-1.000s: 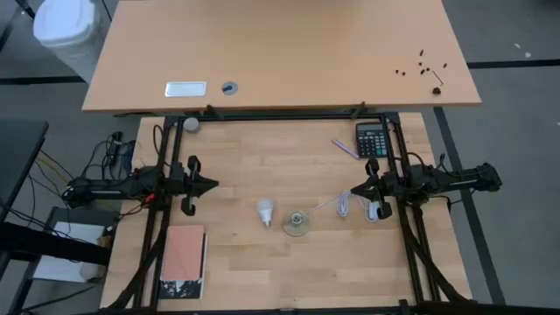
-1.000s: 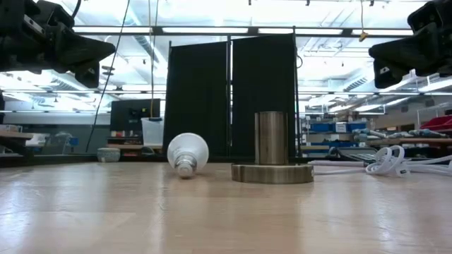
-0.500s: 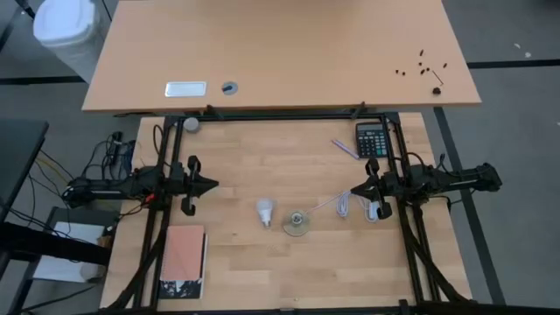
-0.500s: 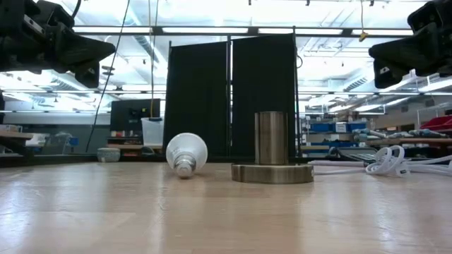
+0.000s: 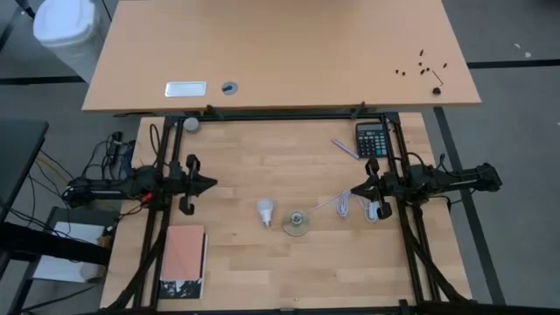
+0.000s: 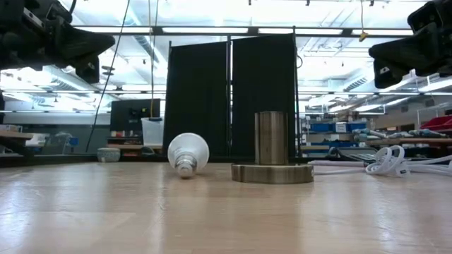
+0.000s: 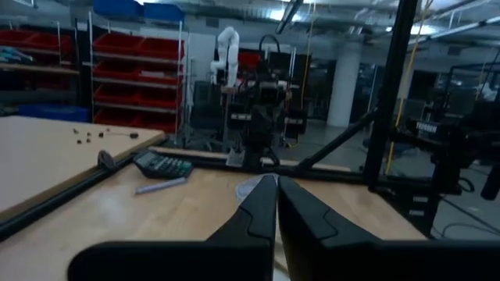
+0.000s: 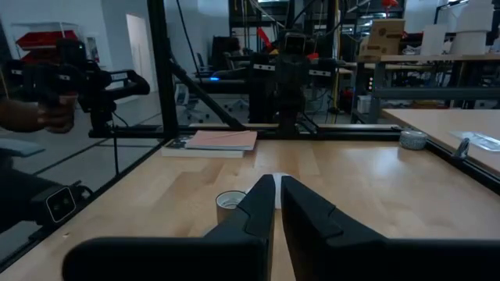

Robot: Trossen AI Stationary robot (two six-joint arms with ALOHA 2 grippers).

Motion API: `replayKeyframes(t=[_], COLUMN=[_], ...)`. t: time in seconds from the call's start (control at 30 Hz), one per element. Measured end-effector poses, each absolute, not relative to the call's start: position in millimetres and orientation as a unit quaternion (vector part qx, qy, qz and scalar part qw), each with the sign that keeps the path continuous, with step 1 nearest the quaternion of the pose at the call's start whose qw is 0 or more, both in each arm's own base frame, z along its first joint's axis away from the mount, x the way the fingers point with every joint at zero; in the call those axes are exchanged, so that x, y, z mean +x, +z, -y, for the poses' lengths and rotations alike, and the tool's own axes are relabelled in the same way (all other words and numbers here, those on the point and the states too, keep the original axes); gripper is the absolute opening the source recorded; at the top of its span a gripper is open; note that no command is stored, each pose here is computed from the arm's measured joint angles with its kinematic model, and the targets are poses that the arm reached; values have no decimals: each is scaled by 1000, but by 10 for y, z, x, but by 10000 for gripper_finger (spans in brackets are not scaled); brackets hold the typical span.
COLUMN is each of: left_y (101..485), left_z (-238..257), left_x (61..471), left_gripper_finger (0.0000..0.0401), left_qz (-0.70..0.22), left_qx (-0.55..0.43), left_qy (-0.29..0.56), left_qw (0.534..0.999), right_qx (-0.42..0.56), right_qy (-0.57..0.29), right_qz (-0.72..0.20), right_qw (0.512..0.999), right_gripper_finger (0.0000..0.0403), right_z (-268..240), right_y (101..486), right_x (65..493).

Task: Screw lightbulb
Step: Insert the lightbulb on the lamp

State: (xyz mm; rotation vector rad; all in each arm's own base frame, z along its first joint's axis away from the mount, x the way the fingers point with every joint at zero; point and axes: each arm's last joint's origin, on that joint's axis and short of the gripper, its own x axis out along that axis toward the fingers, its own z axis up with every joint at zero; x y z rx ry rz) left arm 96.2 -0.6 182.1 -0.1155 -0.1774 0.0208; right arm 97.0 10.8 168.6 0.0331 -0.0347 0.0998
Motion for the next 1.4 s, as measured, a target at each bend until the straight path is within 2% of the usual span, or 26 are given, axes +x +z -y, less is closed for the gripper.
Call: replayKeyframes(t=[0.33, 0.5, 0.67, 0.87, 1.13, 1.3, 1.4], left_y=[1843, 1834, 1831, 1815, 2090, 2320, 2428], left_z=[4, -12, -47, -39, -47, -53, -33], left_x=[958, 959, 955, 984, 1085, 1187, 1232], left_gripper_finger=[21, 21, 21, 21, 21, 25, 28], left_qz=[100, 98, 107, 89, 69, 55, 53], left_qx=[-59, -109, -155, -155, -81, -21, -1], left_qy=[12, 36, 92, 82, 108, 126, 93], left_qw=[993, 989, 978, 981, 988, 990, 994], right_qx=[17, 22, 84, 129, 150, 155, 140], right_qy=[50, 50, 27, 4, 54, 73, 77], right_qz=[18, 35, 79, 128, 166, 131, 97], right_qw=[998, 998, 993, 983, 973, 976, 982], right_gripper_finger=[35, 35, 35, 35, 35, 35, 35], right_z=[-108, -108, -90, -70, -102, -170, -240], right_y=[1687, 1721, 1808, 1898, 2004, 2183, 2319], right_x=[970, 969, 960, 943, 998, 1149, 1315])
